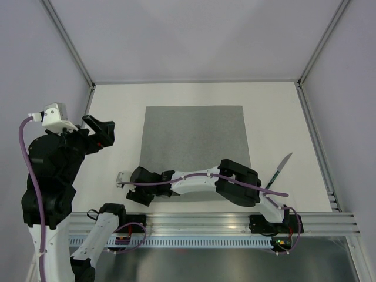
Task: Fold the napkin, place the utensils inside, and roll it up
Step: Fold the napkin
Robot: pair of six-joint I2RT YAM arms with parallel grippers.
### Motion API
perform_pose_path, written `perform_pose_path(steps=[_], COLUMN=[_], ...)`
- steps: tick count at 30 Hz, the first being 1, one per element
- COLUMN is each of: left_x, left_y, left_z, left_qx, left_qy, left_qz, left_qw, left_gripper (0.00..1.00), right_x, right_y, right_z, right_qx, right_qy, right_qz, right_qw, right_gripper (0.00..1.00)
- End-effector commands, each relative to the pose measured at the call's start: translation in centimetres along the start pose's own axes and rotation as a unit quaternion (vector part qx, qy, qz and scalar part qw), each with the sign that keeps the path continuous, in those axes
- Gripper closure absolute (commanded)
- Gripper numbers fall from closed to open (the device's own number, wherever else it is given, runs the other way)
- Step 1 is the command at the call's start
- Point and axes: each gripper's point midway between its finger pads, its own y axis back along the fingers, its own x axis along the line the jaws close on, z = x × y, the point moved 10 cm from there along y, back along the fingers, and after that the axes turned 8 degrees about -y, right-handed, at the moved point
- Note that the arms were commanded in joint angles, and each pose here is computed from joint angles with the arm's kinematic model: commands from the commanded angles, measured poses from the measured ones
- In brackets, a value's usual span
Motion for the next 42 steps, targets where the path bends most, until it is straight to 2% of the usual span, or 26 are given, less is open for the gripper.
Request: perform_pose_path(steps=[1, 9, 15, 16, 17, 24, 28, 42], left_x=[0.1, 0.2, 0.3, 0.3, 0.3, 0.3, 0.2, 0.2], left_y=[0.0, 0.0, -0.1, 0.0, 0.0, 0.2, 0.1, -0.3], left_z=[-0.4, -0.7, -0.9, -0.9, -0.9, -0.8, -0.7, -0.8], left_qx=[0.009, 0.011, 0.013, 0.012, 0.012, 0.01, 0.009, 0.013], left_qy=[0.007, 0.005, 0.005, 0.004, 0.004, 0.003, 0.004, 0.003], left_qz=[0.005, 0.008, 0.009, 0.01, 0.01, 0.009, 0.007, 0.006], left_qw=[1.0, 1.0, 1.0, 1.0, 1.0, 1.0, 1.0, 1.0], left_gripper=[0.0, 0.0, 0.0, 0.0, 0.0, 0.0, 0.0, 0.0], right_x=[0.4, 0.1, -0.3, -0.3, -0.4, -0.2, -0.2, -1.9], right_y=[-0.9, -1.6, -2.2, -2.3, -2.3, -0.5, 1.1, 6.6], right_z=[0.4, -0.4, -1.5, -1.5, -1.6, 0.7, 2.4, 7.3], right_qx=[-0.008, 0.008, 0.026, 0.027, 0.028, 0.004, -0.009, -0.058], right_qy=[-0.007, 0.001, 0.007, 0.008, 0.008, 0.024, 0.029, -0.005], right_qz=[0.002, -0.009, -0.021, -0.022, -0.022, -0.019, -0.018, 0.0], right_qw=[1.0, 1.0, 0.999, 0.999, 0.999, 1.0, 0.999, 0.998], right_gripper=[0.41, 0.49, 0.67, 0.73, 0.76, 0.95, 1.0, 1.0])
